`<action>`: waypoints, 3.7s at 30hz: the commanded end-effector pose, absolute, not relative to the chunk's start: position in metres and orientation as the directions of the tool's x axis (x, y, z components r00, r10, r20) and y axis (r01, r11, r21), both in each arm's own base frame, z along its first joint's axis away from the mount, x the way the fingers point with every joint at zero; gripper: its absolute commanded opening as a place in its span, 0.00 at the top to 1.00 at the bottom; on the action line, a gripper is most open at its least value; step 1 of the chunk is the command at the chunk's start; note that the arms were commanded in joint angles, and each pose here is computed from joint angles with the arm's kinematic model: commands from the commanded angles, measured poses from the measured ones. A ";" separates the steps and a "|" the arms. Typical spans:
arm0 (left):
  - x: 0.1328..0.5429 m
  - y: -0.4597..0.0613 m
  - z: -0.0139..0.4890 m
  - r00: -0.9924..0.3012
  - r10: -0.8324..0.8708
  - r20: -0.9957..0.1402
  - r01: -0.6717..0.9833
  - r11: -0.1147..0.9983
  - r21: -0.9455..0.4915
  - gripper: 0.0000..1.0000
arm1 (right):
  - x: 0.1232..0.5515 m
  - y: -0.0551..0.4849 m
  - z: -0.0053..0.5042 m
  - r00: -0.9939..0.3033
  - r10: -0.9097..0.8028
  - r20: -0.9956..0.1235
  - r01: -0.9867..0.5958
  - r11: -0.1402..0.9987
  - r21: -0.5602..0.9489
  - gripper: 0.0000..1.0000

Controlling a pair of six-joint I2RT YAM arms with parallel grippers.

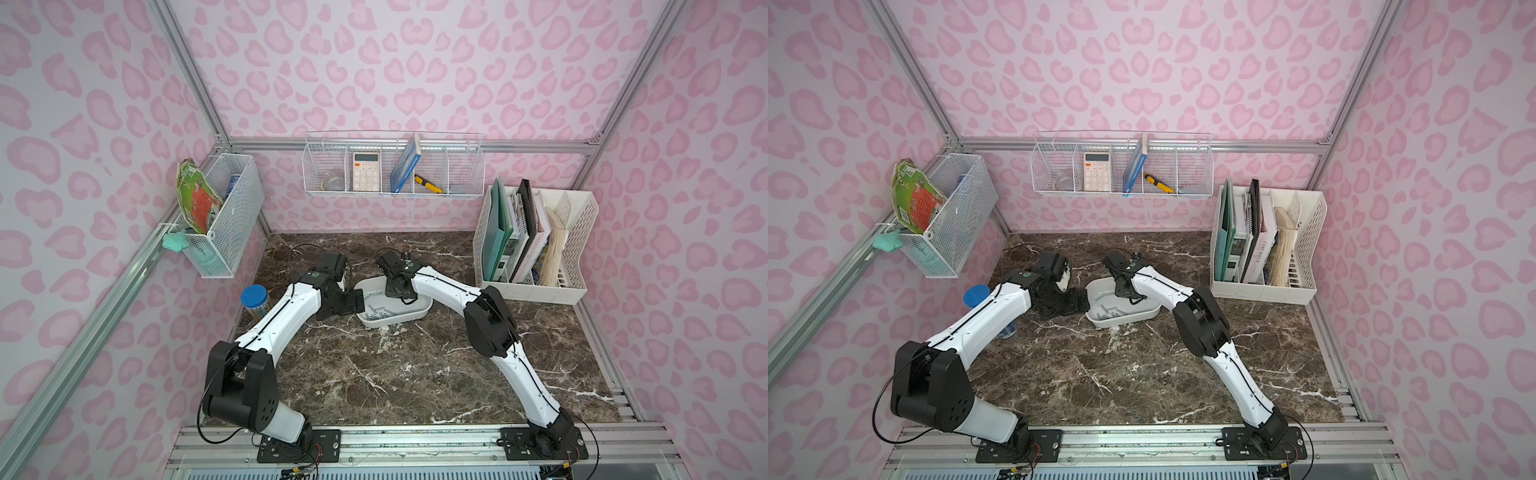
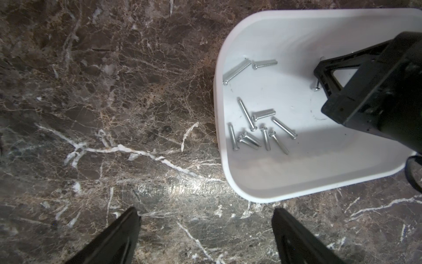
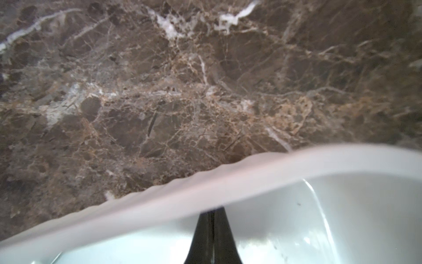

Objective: Take out the screws from the storage box
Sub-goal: Pick up the screw from the storage box, then place the screw at the center of the board, then pick up the storage box at the center of the board.

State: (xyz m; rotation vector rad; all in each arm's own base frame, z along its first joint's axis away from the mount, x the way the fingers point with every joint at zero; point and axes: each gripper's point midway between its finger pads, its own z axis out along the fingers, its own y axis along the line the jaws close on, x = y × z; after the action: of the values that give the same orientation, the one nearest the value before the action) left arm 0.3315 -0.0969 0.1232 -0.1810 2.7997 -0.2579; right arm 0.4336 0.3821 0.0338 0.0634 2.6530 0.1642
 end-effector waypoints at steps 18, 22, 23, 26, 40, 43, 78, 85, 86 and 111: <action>0.328 -0.105 0.112 -0.955 -0.156 -0.252 -0.099 0.970 -0.224 0.06 | 0.424 0.372 0.096 -0.834 0.071 -0.547 -0.043 0.980 0.193 1.00; 0.327 -0.108 0.109 -0.962 -0.140 -0.235 -0.087 0.971 -0.221 0.06 | 0.416 0.360 0.111 -0.819 0.090 -0.566 -0.039 0.977 0.211 1.00; 0.326 -0.109 0.108 -0.964 -0.136 -0.230 -0.084 0.972 -0.219 0.06 | 0.414 0.357 0.115 -0.815 0.093 -0.571 -0.037 0.977 0.212 1.00; 0.325 -0.112 0.106 -0.967 -0.125 -0.223 -0.076 0.973 -0.218 0.06 | 0.408 0.342 0.121 -0.811 0.102 -0.576 -0.022 0.978 0.205 1.00; 0.322 -0.114 0.099 -0.977 -0.106 -0.185 -0.066 0.976 -0.209 0.05 | 0.365 0.250 0.111 -0.803 0.168 -0.572 0.083 0.981 0.173 1.00; 0.322 -0.113 0.097 -0.978 -0.106 -0.181 -0.068 0.977 -0.204 0.05 | 0.359 0.239 0.099 -0.814 0.170 -0.556 0.088 0.981 0.170 1.00; 0.324 -0.114 0.085 -0.981 -0.108 -0.161 -0.076 0.978 -0.192 0.13 | 0.342 0.195 0.024 -0.871 0.065 -0.488 0.008 0.993 0.117 0.86; 0.329 -0.119 0.084 -0.976 -0.145 -0.164 -0.108 0.970 -0.216 0.26 | 0.344 0.199 0.041 -0.852 0.076 -0.518 -0.006 0.988 0.155 0.78; 0.332 -0.118 0.085 -0.973 -0.158 -0.170 -0.120 0.970 -0.213 0.28 | 0.344 0.200 0.045 -0.848 0.076 -0.525 -0.009 0.987 0.157 0.78; 0.345 -0.116 0.058 -0.927 -0.366 -0.087 -0.348 0.922 -0.170 0.83 | 0.333 0.160 0.124 -0.689 0.175 -0.703 0.053 0.980 0.193 0.77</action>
State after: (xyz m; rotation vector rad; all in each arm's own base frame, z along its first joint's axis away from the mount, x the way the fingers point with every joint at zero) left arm 0.3500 -0.1225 0.0585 -0.5333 2.9462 -0.2842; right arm 0.3310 0.1729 0.1196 0.1068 2.3623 0.2522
